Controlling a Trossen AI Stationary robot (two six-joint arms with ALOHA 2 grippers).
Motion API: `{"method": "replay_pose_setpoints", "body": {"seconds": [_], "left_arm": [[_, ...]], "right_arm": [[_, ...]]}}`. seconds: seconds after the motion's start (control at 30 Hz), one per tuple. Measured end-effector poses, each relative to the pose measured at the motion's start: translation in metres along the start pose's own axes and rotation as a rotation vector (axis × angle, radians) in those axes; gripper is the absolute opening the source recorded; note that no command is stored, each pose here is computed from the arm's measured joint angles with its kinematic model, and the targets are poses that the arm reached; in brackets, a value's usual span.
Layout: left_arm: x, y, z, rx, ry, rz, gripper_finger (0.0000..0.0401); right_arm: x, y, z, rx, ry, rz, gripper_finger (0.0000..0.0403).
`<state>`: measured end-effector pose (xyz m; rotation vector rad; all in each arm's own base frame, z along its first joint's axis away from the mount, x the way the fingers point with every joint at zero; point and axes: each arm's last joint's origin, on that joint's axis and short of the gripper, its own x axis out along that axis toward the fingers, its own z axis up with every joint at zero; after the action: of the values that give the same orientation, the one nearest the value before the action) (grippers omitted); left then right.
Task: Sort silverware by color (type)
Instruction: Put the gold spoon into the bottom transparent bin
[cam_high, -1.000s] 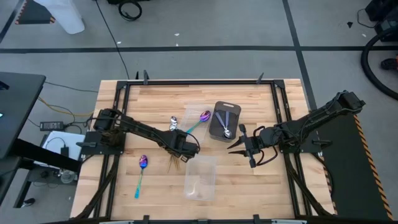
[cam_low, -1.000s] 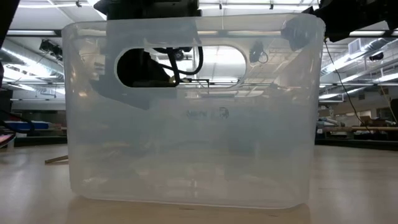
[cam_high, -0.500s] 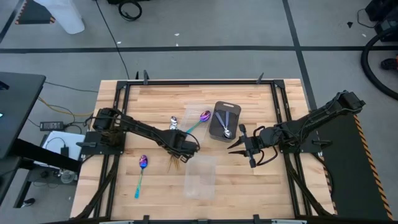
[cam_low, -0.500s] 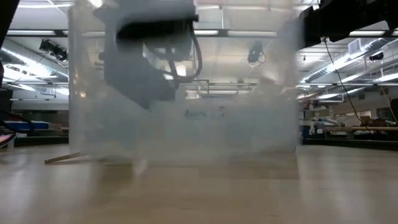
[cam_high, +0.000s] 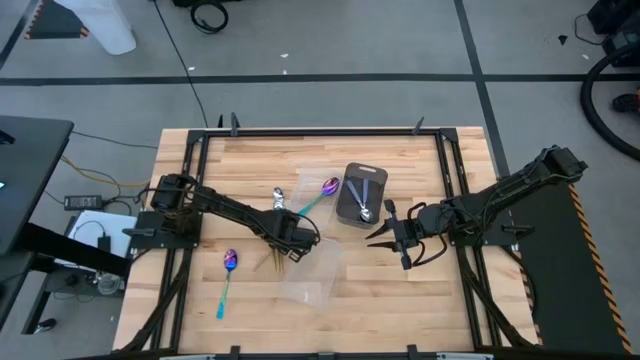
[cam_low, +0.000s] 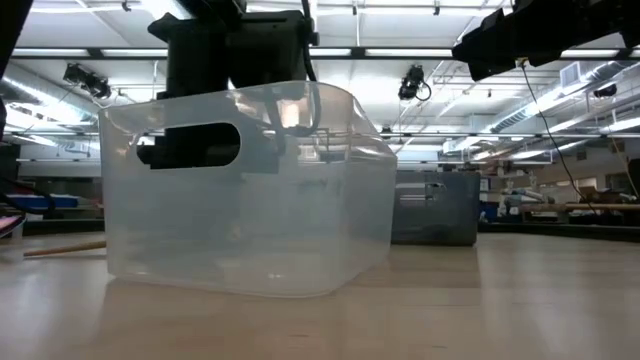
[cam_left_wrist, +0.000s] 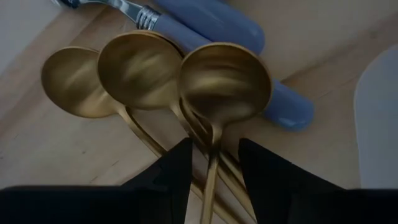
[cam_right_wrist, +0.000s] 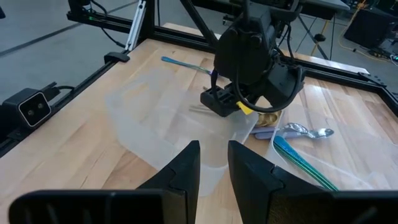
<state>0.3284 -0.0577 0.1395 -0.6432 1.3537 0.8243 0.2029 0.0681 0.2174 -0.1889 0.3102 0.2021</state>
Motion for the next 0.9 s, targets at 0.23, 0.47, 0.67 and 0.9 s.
{"method": "replay_pose_setpoints", "body": {"seconds": [0.23, 0.47, 0.67, 0.9], "left_arm": [[0.0, -0.0001, -0.0001, 0.0, 0.008, -0.004, 0.0141], [-0.0001, -0.0002, -0.0001, 0.0, 0.01, -0.005, 0.0141], [-0.0013, -0.0012, 0.0002, 0.0, 0.014, -0.012, 0.0141], [-0.0018, -0.0017, 0.0001, 0.001, 0.018, -0.016, 0.0141]], "right_arm": [[0.0, 0.0, 0.0, 0.0, 0.0, 0.0, 0.0093], [0.0, 0.0, 0.0, 0.0, 0.0, 0.0, 0.0093], [0.0, 0.0, 0.0, 0.0, 0.0, 0.0, 0.0093], [0.0, 0.0, 0.0, 0.0, 0.0, 0.0, 0.0093]]}}
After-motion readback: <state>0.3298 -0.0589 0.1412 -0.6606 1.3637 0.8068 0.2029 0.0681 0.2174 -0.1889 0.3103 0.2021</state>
